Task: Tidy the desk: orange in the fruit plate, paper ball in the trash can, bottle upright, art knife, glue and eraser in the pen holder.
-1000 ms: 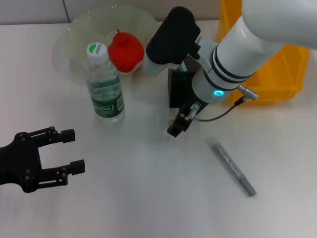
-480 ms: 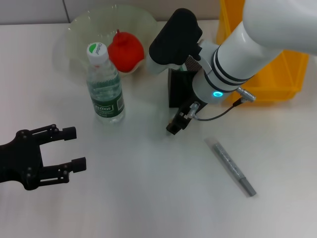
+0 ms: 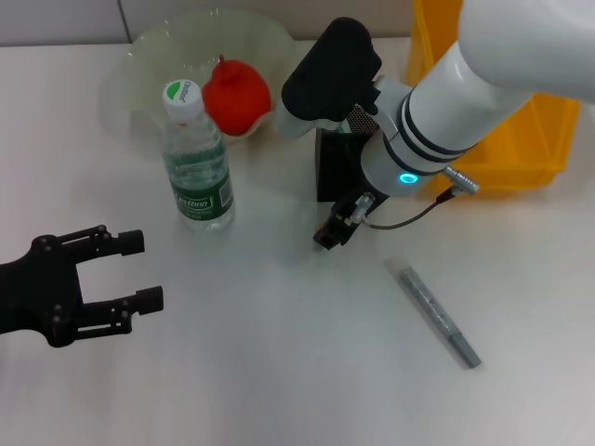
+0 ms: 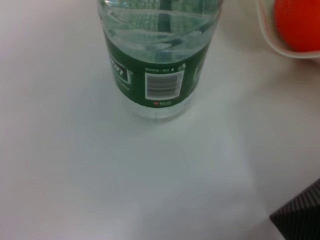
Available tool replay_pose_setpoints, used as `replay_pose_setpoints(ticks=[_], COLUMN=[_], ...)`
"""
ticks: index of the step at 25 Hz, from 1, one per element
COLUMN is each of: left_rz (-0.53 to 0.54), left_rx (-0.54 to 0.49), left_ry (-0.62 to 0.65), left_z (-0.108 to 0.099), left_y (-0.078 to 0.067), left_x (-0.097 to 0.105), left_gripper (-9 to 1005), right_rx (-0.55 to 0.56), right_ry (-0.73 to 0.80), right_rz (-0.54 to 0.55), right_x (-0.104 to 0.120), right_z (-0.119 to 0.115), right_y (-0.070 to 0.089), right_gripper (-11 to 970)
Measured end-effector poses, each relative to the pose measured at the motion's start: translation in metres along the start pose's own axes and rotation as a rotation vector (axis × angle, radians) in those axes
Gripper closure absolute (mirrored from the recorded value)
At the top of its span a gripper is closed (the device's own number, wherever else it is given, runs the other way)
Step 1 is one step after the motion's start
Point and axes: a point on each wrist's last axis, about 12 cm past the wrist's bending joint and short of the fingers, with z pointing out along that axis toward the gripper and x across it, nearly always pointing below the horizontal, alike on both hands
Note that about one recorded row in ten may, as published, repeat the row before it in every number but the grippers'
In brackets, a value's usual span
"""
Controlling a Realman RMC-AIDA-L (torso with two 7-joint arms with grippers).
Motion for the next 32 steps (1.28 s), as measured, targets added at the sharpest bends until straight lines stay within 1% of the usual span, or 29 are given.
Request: replay_pose_setpoints(ticks=[3,7,10,14,15,16,17,20,21,22,24,26,27,29,30,31,32], left_rz=[0.001,0.004,0.004,0.004,0.004,0.004,0.004,0.006,0.008,0.008,0.010,0.014,0.014,0.014,0.014,0.013,0.013], left_rx=[-0.001,-0.004,-0.005,-0.010,-0.011,-0.012,-0.012,-0.014,-0.015,-0.015,-0.015,-0.015,-0.015,-0.013,-0.012,-0.012,-0.012], left_ry=[0.001,0.003,0.004,0.005,0.006,0.006,0.006,0.008,0.009,0.009,0.009,0.009,0.009,0.008,0.007,0.006,0.006], left_z=[0.000,0.000,-0.001,-0.001,-0.001,-0.001,-0.001,-0.002,-0.002,-0.002,-0.002,-0.002,-0.002,-0.001,-0.001,0.000,0.000], left_y=[0.001,0.001,0.002,0.002,0.002,0.002,0.002,0.003,0.003,0.003,0.003,0.003,0.003,0.003,0.003,0.003,0.003], left_x=[0.000,-0.001,-0.001,-0.001,-0.001,-0.001,-0.001,-0.001,-0.001,-0.001,-0.001,-0.001,-0.001,-0.001,-0.001,-0.001,-0.001], left_gripper=[196,196,196,196,196,196,196,196,196,196,196,196,196,196,196,196,196], right_rx=[-0.003,-0.019,-0.038,-0.077,-0.082,-0.084,-0.084,-0.064,-0.026,-0.026,0.033,0.109,0.109,0.143,0.143,0.156,0.156], right_ry=[-0.002,0.003,0.007,-0.019,-0.031,-0.057,-0.057,-0.108,-0.145,-0.145,-0.171,-0.191,-0.191,-0.210,-0.210,-0.216,-0.216], right_rz=[0.000,-0.007,-0.024,-0.032,-0.032,-0.026,-0.026,-0.026,-0.029,-0.029,-0.022,0.001,0.001,0.022,0.022,0.037,0.037], right_x=[0.000,-0.001,-0.003,-0.008,-0.009,-0.010,-0.010,-0.010,-0.009,-0.009,-0.008,-0.005,-0.005,-0.004,-0.004,-0.004,-0.004], right_z=[0.000,-0.003,-0.011,-0.035,-0.043,-0.060,-0.060,-0.087,-0.106,-0.106,-0.119,-0.128,-0.128,-0.126,-0.126,-0.119,-0.119], right_y=[0.000,0.003,0.009,0.015,0.016,0.017,0.017,0.018,0.017,0.017,0.013,0.002,0.002,-0.007,-0.007,-0.013,-0.013], right_gripper=[518,518,519,519,519,519,518,520,521,523,526,526,526,526,527,527,527])
